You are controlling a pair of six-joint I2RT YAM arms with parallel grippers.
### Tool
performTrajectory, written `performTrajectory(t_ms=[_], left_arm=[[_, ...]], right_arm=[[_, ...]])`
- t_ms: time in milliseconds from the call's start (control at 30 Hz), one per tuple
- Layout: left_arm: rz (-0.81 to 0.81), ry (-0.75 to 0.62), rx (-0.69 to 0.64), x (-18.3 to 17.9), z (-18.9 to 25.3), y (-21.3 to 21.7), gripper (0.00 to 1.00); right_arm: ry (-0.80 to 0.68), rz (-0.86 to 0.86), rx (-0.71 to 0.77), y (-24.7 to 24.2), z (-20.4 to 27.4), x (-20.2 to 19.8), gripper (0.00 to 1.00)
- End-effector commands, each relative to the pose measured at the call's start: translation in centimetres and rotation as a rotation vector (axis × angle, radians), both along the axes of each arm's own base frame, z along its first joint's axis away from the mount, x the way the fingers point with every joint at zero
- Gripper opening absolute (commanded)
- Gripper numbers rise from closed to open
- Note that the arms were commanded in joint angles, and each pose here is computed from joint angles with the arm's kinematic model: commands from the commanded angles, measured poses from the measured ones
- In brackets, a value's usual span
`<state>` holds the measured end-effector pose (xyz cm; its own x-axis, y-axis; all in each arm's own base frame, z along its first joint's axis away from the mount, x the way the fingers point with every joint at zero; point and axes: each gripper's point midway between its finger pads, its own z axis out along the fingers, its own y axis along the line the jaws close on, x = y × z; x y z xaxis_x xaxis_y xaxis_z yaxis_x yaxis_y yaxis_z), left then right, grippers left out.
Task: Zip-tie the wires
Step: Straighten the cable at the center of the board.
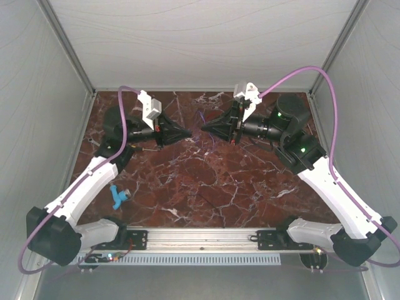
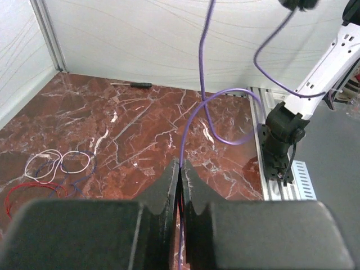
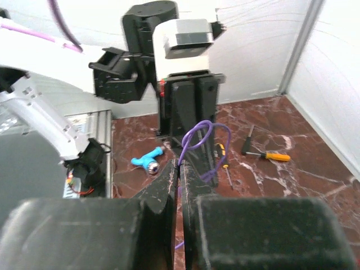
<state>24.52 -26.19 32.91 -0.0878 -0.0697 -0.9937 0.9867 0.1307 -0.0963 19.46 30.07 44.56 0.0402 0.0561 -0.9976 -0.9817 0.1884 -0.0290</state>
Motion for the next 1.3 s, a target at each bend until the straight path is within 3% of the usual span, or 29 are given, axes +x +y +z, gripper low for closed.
performTrajectory(t_ms=[0,133,267,433,533,567,700,767,1100,1267], left_arm=[[0.019,-0.116,-0.006,-0.6,2.5,0.4,0.0],[0.164,-0.162,0.028,-0.4,3.2,2.0,0.0],[0.306,-0.202,0.036,-0.7,2.9,4.0,0.0],[0.513,-0.192,0.01,0.2,1.9,6.7,0.0],[0.576,-0.189,0.008,0.6,1.5,7.5,0.0],[0.575,-0.186,0.016,0.6,1.2,7.5,0.04],[0.502,-0.153,0.063,0.4,-0.8,6.5,0.71],[0.45,-0.148,0.067,-0.1,-1.1,5.9,0.97],[0.234,-0.163,-0.04,-3.5,2.8,3.8,1.0],[0.273,-0.106,-0.056,-2.9,1.9,4.0,1.0]], right_arm=[[0.001,-0.183,0.039,-1.1,1.0,2.5,0.0],[0.062,-0.512,0.032,-4.3,0.0,7.5,0.0],[0.122,-0.699,0.07,-7.9,0.4,10.3,0.0],[0.139,-0.798,0.114,-10.6,1.7,11.4,0.0],[0.126,-0.758,0.108,-10.3,2.1,10.9,0.0],[0.115,-0.715,0.104,-9.7,2.1,10.4,0.0],[0.054,-0.461,0.097,-6.8,3.1,6.9,0.0],[0.013,-0.344,0.087,-5.6,3.7,4.9,0.0],[-0.07,-0.233,0.062,-3.9,4.8,2.0,0.0],[-0.049,-0.233,0.094,-3.3,5.4,2.1,0.0]])
